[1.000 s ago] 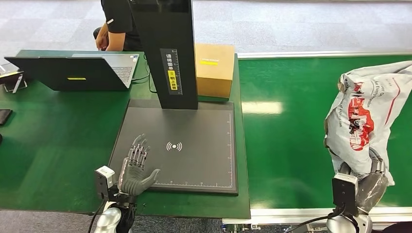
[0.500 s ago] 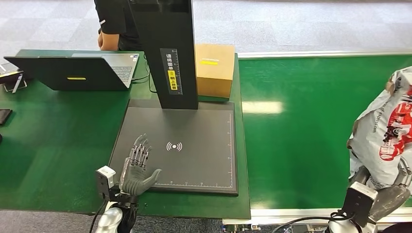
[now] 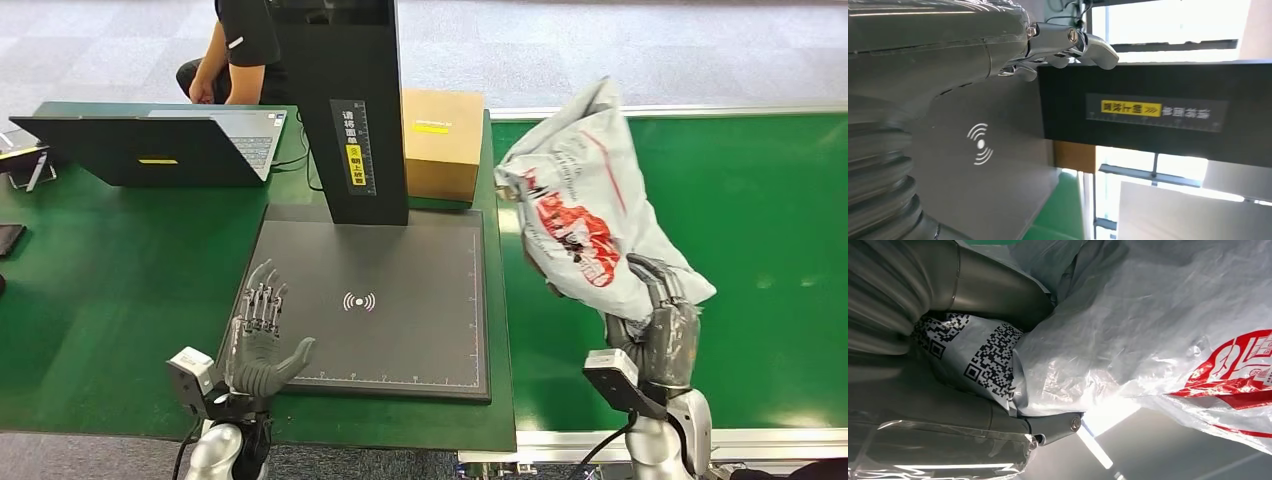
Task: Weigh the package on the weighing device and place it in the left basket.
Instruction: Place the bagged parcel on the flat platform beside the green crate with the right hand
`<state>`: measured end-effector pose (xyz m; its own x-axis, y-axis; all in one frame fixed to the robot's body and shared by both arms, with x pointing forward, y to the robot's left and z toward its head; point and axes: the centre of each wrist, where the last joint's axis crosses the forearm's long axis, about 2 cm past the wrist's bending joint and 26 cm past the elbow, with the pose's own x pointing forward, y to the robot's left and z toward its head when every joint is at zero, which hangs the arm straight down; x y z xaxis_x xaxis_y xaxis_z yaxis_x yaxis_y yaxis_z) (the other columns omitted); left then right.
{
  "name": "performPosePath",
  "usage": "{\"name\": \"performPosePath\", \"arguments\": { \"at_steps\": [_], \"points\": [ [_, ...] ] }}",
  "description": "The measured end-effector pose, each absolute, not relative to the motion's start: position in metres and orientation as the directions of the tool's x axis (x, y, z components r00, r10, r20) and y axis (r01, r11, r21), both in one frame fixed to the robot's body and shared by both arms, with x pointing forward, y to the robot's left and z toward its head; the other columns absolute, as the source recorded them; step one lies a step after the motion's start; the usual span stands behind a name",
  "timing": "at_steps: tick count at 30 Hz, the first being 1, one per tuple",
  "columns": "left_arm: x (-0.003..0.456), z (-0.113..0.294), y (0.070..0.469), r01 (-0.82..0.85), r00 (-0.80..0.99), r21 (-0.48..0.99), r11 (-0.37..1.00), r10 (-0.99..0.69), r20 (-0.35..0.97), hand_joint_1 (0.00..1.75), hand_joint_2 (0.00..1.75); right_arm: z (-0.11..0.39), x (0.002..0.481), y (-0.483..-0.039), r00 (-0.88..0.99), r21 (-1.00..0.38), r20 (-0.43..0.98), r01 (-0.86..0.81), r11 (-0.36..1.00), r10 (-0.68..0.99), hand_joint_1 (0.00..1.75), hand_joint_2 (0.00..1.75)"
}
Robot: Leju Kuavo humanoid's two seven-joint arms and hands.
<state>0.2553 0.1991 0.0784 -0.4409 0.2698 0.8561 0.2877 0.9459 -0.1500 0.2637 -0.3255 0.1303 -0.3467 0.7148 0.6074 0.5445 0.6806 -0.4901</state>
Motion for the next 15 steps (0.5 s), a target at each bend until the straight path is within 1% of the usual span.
{"name": "performPosePath", "arguments": {
  "at_steps": [5, 10, 15],
  "points": [
    [0.257, 0.088, 0.203, 0.277, -0.480, -0.144, 0.950, 0.267, 0.836, 0.00, 1.75, 0.136, 0.283, -0.321, -0.373, -0.624, 0.565, 0.391, 0.677, 0.736, 1.75, 1.75],
    [0.256, 0.094, 0.207, 0.268, -0.504, -0.136, 0.954, 0.259, 0.824, 0.00, 1.75, 0.140, 0.298, -0.329, -0.335, -0.774, 0.482, 0.271, 0.573, 0.809, 1.75, 1.75],
    [0.254, 0.096, 0.209, 0.269, -0.512, -0.135, 0.953, 0.261, 0.819, 0.00, 1.75, 0.140, 0.312, -0.336, -0.351, -0.846, 0.420, 0.183, 0.501, 0.837, 1.75, 1.75]
  ]
}}
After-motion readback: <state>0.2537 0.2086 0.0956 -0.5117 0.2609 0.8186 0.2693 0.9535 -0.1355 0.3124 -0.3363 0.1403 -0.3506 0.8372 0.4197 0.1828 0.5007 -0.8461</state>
